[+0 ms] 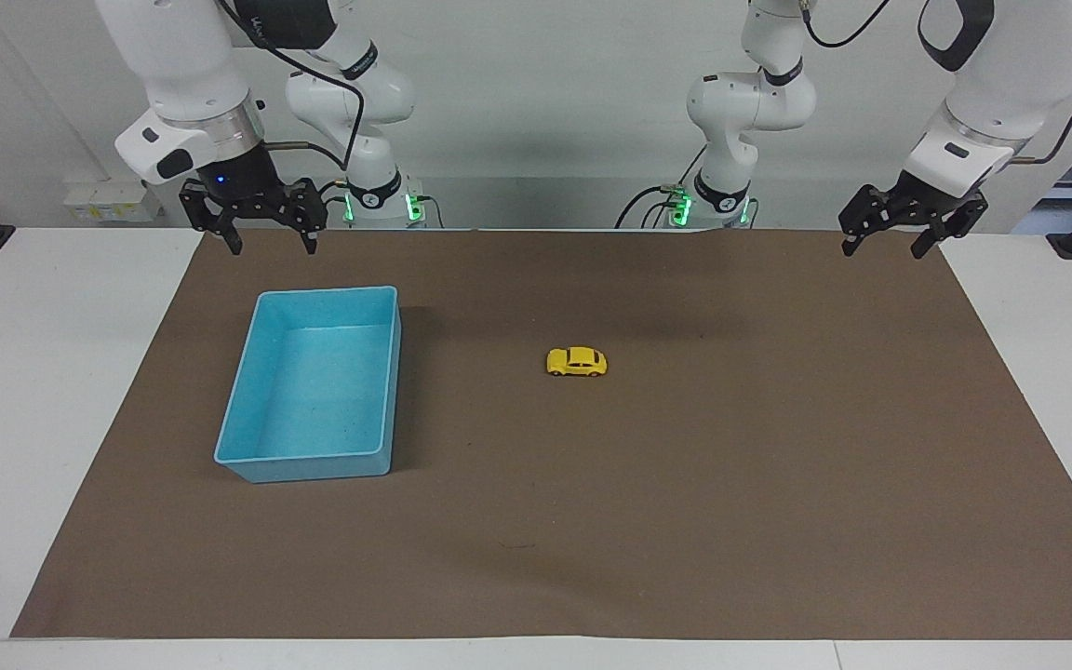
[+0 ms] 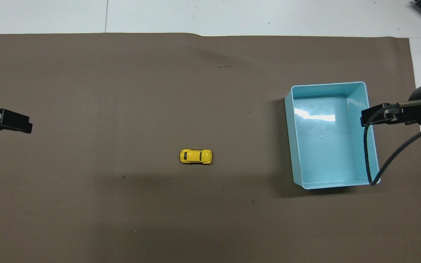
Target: Wind up and store yellow beetle car
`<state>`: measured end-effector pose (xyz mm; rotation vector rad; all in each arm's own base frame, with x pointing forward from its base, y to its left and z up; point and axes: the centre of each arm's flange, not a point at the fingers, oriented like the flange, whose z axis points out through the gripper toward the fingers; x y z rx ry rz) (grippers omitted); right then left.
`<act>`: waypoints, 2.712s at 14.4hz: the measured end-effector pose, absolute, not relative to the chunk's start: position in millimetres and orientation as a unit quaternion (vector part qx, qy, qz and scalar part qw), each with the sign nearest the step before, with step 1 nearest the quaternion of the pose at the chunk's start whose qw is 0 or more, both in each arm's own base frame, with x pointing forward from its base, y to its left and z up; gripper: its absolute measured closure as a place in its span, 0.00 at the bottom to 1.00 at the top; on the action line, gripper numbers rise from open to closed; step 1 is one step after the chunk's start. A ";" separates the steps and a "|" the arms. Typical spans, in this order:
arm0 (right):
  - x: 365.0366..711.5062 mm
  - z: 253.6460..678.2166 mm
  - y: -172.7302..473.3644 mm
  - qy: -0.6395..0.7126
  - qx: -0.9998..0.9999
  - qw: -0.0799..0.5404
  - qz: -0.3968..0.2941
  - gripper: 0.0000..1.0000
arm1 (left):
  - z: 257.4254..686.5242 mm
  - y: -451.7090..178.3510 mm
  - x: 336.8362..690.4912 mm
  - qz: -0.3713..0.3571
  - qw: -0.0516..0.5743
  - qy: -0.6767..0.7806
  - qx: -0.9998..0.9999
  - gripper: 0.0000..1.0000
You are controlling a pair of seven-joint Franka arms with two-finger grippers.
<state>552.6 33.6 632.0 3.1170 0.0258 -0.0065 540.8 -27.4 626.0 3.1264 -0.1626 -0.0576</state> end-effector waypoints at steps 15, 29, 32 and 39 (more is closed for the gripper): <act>552.6 632.0 33.6 0.008 1.000 0.012 -0.002 0.00 | 619.8 -31.1 536.8 -0.041 0.020 -0.227 0.973 0.00; 552.6 632.0 33.6 0.008 1.000 0.012 -0.002 0.00 | 584.5 -88.1 549.0 -0.008 0.023 -0.626 0.780 0.00; 552.6 632.0 33.6 0.008 1.000 0.012 -0.002 0.00 | 556.8 -127.3 546.7 -0.003 0.019 -0.653 0.757 0.00; 552.6 632.0 33.6 0.008 1.000 0.012 -0.002 0.00 | 487.7 -191.6 535.9 0.039 -0.002 -0.694 0.719 0.00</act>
